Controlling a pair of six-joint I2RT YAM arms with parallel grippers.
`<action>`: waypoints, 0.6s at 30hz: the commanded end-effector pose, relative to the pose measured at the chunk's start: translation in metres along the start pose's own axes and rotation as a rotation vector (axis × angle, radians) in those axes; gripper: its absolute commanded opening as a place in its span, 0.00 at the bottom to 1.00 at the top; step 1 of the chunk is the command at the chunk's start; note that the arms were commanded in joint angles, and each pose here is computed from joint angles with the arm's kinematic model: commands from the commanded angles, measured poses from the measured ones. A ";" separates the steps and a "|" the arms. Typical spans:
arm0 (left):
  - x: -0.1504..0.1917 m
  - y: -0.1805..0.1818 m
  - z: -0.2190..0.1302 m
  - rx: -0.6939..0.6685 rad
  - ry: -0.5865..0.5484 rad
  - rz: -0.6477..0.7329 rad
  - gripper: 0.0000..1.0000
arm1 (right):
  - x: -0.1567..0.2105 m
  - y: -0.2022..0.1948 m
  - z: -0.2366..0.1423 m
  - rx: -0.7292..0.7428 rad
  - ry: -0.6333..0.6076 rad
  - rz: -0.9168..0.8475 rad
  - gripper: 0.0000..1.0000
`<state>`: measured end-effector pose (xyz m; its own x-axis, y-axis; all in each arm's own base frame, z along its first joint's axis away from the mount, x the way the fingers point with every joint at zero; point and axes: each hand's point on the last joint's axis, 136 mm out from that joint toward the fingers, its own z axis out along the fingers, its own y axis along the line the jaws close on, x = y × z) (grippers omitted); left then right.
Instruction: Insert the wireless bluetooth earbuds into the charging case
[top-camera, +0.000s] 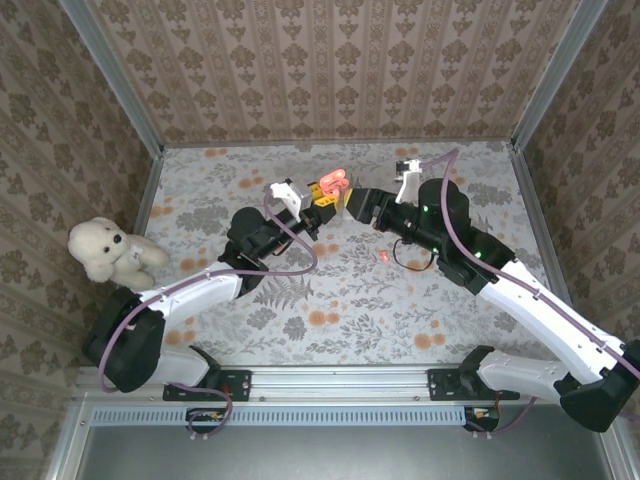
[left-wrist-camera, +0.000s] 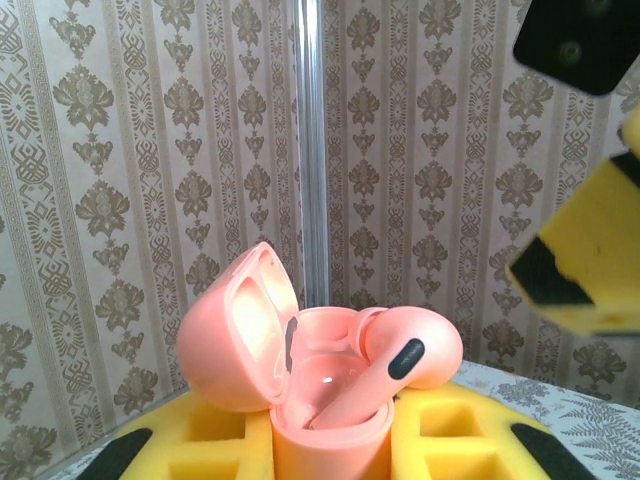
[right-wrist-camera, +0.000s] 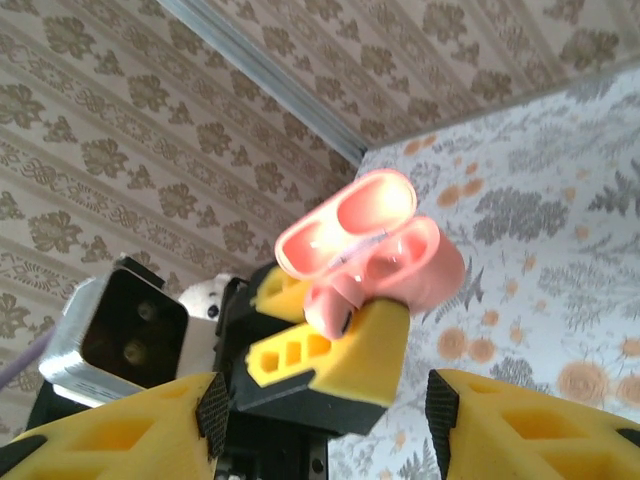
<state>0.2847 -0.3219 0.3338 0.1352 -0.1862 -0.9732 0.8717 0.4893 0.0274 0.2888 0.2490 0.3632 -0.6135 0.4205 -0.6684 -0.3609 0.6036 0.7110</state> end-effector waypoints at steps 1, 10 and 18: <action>-0.012 -0.002 -0.004 0.017 -0.050 0.000 0.00 | 0.010 0.012 0.006 -0.058 0.043 0.044 0.57; -0.011 -0.003 -0.004 0.023 -0.050 -0.006 0.00 | 0.016 0.024 0.019 -0.085 0.070 0.036 0.57; -0.008 -0.003 -0.005 0.026 -0.045 -0.011 0.00 | 0.012 0.031 0.023 -0.096 0.067 0.021 0.56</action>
<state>0.2818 -0.3217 0.3336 0.1306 -0.1998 -0.9711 0.8785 0.4773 0.0199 0.2880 0.2838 0.3415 -0.6970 0.3648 -0.6174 -0.3523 0.5757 0.7379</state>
